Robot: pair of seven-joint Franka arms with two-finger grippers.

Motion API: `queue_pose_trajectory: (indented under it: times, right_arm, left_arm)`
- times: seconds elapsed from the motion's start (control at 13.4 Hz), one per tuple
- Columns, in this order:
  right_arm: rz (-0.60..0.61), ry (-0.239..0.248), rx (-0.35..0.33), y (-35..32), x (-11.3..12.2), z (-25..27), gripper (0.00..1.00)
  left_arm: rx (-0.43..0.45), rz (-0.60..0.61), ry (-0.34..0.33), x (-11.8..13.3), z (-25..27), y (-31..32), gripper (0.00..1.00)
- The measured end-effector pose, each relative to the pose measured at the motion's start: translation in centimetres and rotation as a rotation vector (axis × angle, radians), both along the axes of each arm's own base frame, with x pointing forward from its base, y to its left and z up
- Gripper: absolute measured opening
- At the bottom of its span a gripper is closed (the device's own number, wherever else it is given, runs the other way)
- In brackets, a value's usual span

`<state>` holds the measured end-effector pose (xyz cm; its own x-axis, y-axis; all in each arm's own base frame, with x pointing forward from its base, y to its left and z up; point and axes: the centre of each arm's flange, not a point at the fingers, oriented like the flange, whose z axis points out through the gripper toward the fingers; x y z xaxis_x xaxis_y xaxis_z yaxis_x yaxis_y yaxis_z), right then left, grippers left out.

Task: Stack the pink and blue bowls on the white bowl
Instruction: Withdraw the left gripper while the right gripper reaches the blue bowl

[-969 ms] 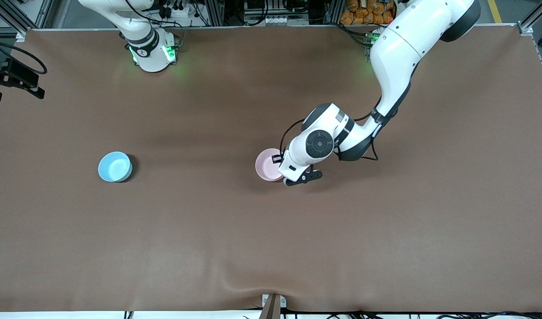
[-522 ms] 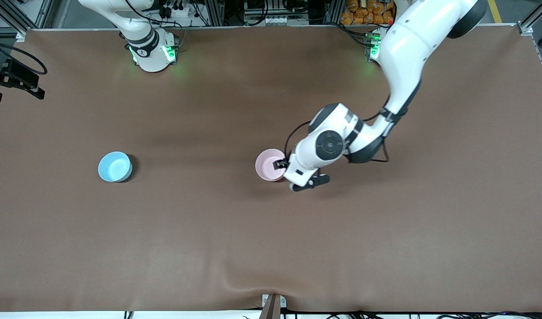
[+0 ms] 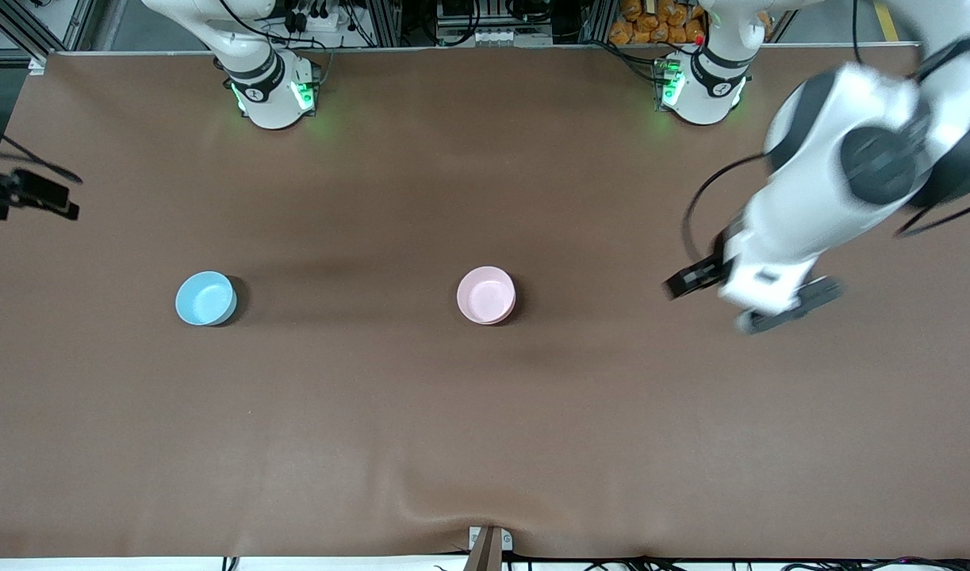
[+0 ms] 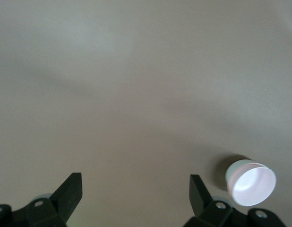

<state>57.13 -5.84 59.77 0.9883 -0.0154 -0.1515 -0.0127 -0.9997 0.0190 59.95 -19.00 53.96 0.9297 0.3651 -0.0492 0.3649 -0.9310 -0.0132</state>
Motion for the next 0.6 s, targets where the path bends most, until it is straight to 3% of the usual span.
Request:
queue_pose_trajectory:
  times: [0.07,0.3,0.6]
  right_arm:
    - [0.001,0.035,-0.015,-0.4,1.6,-3.0,1.0]
    - [-0.018,0.026,-0.01,-2.1,3.7,-8.8,1.0]
    - [-0.008,-0.014,0.069,-7.6,2.5,-18.1,1.0]
  left_arm:
    - [0.017,-0.042,-0.02,-1.0,2.8,2.4,1.0]
    - [0.038,-0.14,-0.026,-2.0,5.2,6.1,1.0]
    - [0.054,-0.236,-0.01,-1.8,5.5,10.2,1.0]
